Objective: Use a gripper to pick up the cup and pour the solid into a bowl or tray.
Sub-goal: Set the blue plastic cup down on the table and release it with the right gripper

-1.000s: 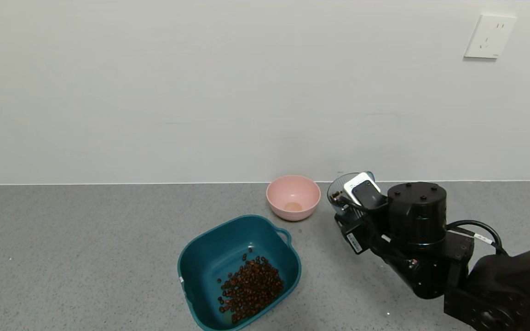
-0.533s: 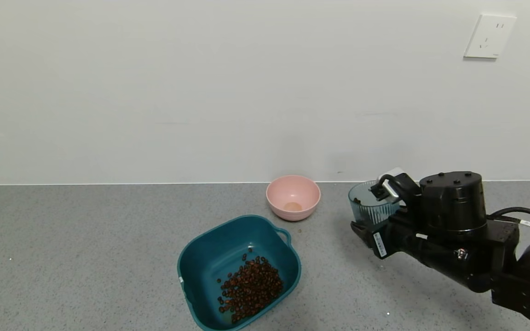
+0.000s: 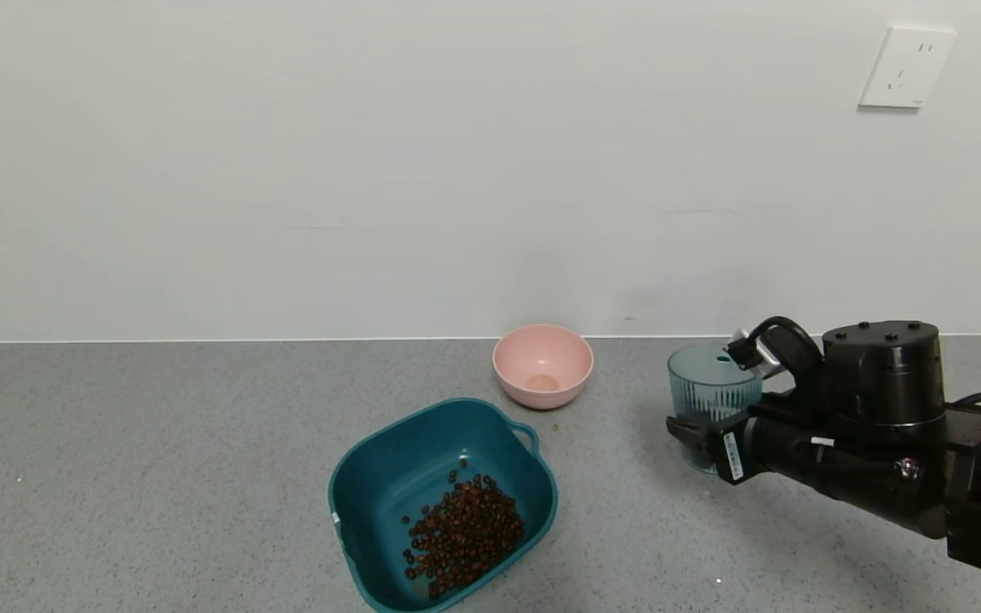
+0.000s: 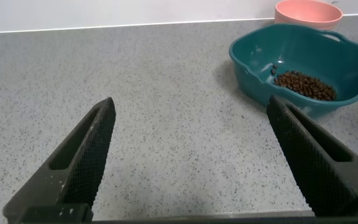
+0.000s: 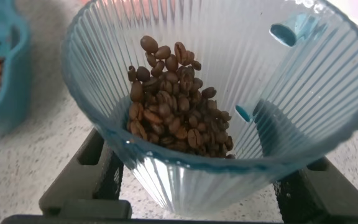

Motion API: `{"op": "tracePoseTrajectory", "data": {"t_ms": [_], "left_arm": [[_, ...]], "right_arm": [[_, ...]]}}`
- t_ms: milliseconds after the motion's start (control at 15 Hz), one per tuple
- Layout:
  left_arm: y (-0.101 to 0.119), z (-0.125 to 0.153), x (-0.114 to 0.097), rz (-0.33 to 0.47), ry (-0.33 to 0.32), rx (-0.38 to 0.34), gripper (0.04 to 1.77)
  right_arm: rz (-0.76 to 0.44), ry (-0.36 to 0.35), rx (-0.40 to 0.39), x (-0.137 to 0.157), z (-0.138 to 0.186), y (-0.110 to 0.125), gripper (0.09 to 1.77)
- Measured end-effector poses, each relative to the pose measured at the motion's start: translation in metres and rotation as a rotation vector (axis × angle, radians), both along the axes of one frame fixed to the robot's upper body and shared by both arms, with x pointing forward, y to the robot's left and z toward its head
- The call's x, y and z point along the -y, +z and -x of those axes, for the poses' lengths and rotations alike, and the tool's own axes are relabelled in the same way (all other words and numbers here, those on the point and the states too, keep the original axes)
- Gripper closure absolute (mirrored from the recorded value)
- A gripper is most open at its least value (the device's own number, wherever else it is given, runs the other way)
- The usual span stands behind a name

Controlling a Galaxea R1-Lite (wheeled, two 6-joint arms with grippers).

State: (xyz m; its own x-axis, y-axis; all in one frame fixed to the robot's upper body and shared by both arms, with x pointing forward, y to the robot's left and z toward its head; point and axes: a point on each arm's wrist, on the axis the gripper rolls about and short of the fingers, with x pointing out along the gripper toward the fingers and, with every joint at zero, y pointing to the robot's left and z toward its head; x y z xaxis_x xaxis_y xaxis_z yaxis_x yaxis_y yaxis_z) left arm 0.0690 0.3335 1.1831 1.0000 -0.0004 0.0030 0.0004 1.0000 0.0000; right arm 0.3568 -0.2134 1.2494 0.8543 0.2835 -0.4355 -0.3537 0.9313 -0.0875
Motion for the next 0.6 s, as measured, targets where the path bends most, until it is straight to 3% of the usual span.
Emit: {"op": "tracePoseTrajectory", "data": {"t_ms": [267, 600], "left_arm": [[0.0, 0.0, 0.0, 0.0, 0.0, 0.0, 0.06], [0.0, 0.0, 0.0, 0.0, 0.0, 0.0, 0.06]], "right_arm": [[-0.056, -0.033, 0.019, 0.002, -0.005, 0.003, 0.51], [-0.105, -0.056, 0.114, 0.002, -0.023, -0.003, 0.51]]}}
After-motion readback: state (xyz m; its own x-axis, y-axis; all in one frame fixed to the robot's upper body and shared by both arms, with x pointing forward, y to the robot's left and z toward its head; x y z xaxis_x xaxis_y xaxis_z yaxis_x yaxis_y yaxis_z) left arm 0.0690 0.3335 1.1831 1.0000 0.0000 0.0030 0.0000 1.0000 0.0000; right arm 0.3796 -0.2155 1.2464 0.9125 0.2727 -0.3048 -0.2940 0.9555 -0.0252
